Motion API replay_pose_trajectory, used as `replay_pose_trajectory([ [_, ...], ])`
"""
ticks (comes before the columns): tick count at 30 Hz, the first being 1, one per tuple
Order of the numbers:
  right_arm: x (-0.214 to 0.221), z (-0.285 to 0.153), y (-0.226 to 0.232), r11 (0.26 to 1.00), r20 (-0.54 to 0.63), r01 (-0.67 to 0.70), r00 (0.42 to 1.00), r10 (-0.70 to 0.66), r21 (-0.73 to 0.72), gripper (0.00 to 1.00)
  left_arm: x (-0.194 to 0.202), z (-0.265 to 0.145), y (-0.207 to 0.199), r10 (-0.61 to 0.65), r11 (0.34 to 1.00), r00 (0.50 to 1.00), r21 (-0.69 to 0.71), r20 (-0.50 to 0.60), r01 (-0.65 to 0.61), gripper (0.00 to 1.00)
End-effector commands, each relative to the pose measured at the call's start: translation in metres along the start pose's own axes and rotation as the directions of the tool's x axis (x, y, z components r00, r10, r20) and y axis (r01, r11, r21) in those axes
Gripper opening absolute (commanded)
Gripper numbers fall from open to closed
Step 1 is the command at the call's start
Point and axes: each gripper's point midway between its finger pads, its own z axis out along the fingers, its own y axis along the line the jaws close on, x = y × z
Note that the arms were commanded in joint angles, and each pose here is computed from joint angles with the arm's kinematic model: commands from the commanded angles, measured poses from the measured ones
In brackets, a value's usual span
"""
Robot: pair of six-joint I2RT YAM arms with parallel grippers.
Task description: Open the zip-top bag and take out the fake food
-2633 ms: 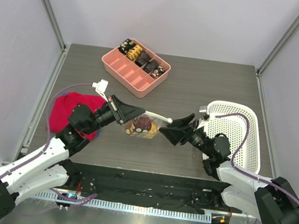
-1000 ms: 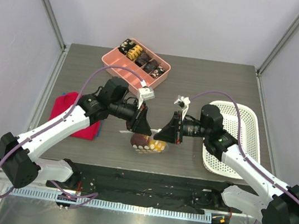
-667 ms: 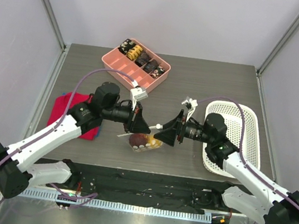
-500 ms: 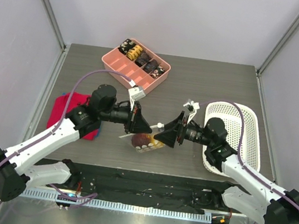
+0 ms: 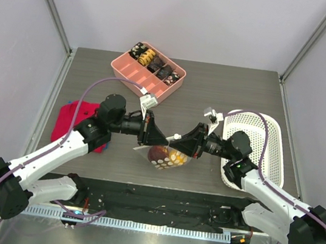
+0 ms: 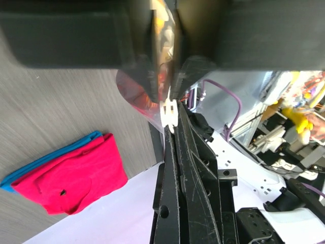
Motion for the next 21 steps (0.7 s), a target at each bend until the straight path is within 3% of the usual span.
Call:
replay_pose_trajectory([
  [1, -0.006, 0.0, 0.006, 0.999, 0.015, 0.045, 0.999, -0.044, -0.018, 0.09, -0.014, -0.003, -0.013, 0.058, 0.998, 0.997, 0.035, 0.044, -0.059, 0.0],
  [3, -0.006, -0.001, 0.004, 0.999, 0.01, 0.053, 0.999, -0.053, 0.001, 0.02, -0.015, -0.004, -0.013, 0.065, 0.997, 0.997, 0.024, 0.048, -0.067, 0.0],
  [6, -0.007, -0.001, 0.002, 0.998, -0.002, 0.054, 0.999, -0.054, 0.024, 0.01, -0.016, -0.005, -0.014, 0.072, 0.997, 0.996, 0.024, 0.044, -0.073, 0.0],
  [8, -0.007, 0.0, 0.007, 0.998, -0.019, 0.06, 0.998, -0.06, -0.007, 0.01, -0.02, -0.006, -0.013, 0.071, 0.997, 0.996, -0.002, 0.051, -0.071, 0.16],
  [9, -0.005, 0.0, 0.008, 0.998, -0.032, 0.053, 0.998, -0.053, -0.016, 0.01, -0.025, -0.005, -0.011, 0.07, 0.998, 0.996, -0.014, 0.063, -0.069, 0.36],
  [12, -0.001, 0.0, 0.01, 0.998, -0.054, 0.053, 0.997, -0.055, -0.037, 0.01, -0.037, 0.0, -0.01, 0.061, 0.998, 0.995, -0.024, 0.077, -0.059, 0.51],
  [21, -0.003, 0.003, 0.012, 0.998, -0.067, 0.038, 0.997, -0.042, -0.054, 0.01, -0.036, 0.021, -0.008, 0.002, 0.999, 0.999, 0.042, 0.039, -0.004, 0.44],
])
